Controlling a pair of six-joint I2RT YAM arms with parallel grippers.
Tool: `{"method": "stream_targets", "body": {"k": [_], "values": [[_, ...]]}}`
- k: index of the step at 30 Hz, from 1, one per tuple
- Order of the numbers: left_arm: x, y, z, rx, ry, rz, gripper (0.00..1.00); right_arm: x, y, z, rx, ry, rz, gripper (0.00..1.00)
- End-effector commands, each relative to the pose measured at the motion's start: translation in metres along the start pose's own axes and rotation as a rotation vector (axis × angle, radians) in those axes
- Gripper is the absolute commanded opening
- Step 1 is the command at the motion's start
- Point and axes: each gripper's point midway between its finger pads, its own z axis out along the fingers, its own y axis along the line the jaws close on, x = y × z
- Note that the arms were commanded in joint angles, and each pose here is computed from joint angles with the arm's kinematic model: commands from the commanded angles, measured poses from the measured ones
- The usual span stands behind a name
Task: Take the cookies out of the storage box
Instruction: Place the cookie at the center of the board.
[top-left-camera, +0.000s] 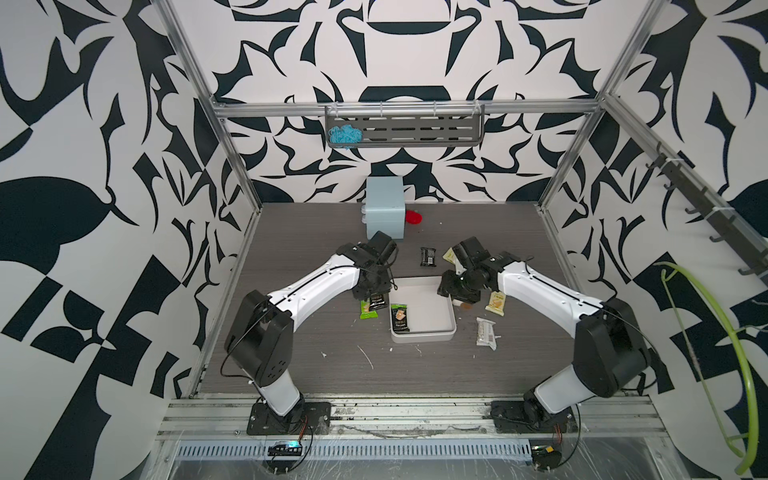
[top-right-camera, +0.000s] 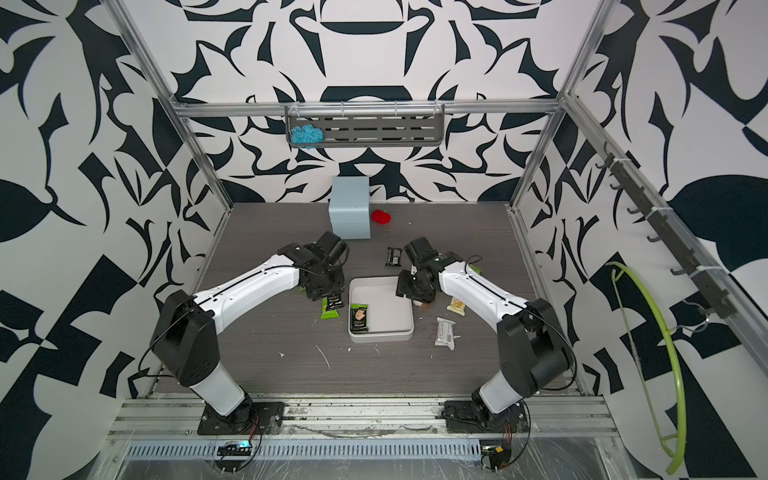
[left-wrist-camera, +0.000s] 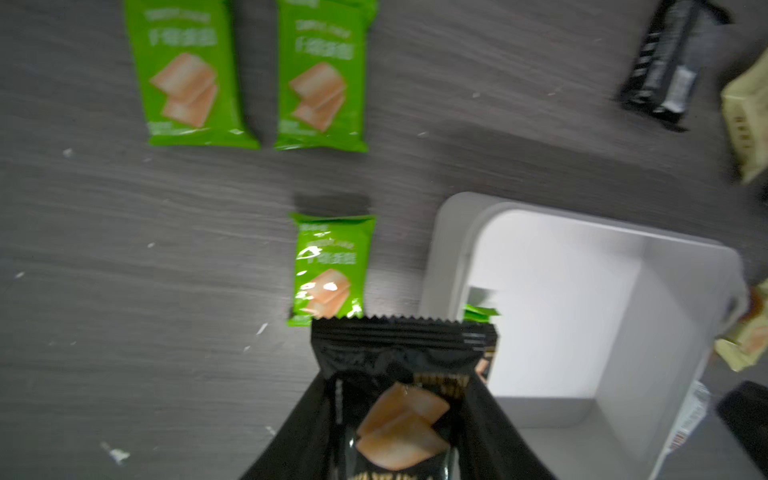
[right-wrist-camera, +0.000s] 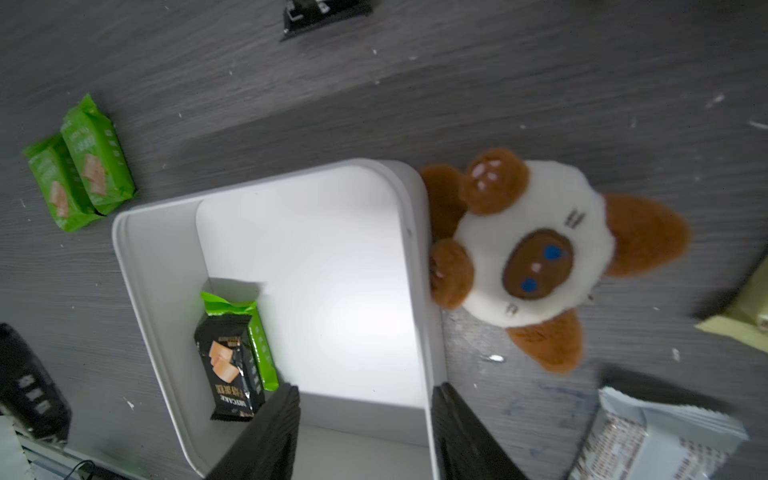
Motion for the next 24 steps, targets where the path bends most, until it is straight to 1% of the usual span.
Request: {"method": "stream_targets", "body": {"k": [1,5,9,16,24], "values": [[0.003,0.027,0.0,-0.007,-0.013,-0.004,0.48,-0.018,0.022,-0.006,-0.026,-0.054,-0.007,0.56],[0.013,0.061,0.009,-0.053,0.004,-0.029,0.48,-0.019,0.036,0.004,-0.026,-0.035,-0.028,0.56],[0.02,0.078,0.022,-0.095,0.017,-0.026,0.49,-0.016,0.042,0.011,-0.024,-0.011,-0.046,0.56],[0.021,0.086,0.051,-0.138,0.039,0.001,0.49,-0.01,0.039,0.011,-0.006,-0.002,-0.054,0.56],[0.016,0.082,0.072,-0.151,0.055,0.031,0.49,-0.002,0.026,-0.004,0.014,-0.029,-0.062,0.57]]}}
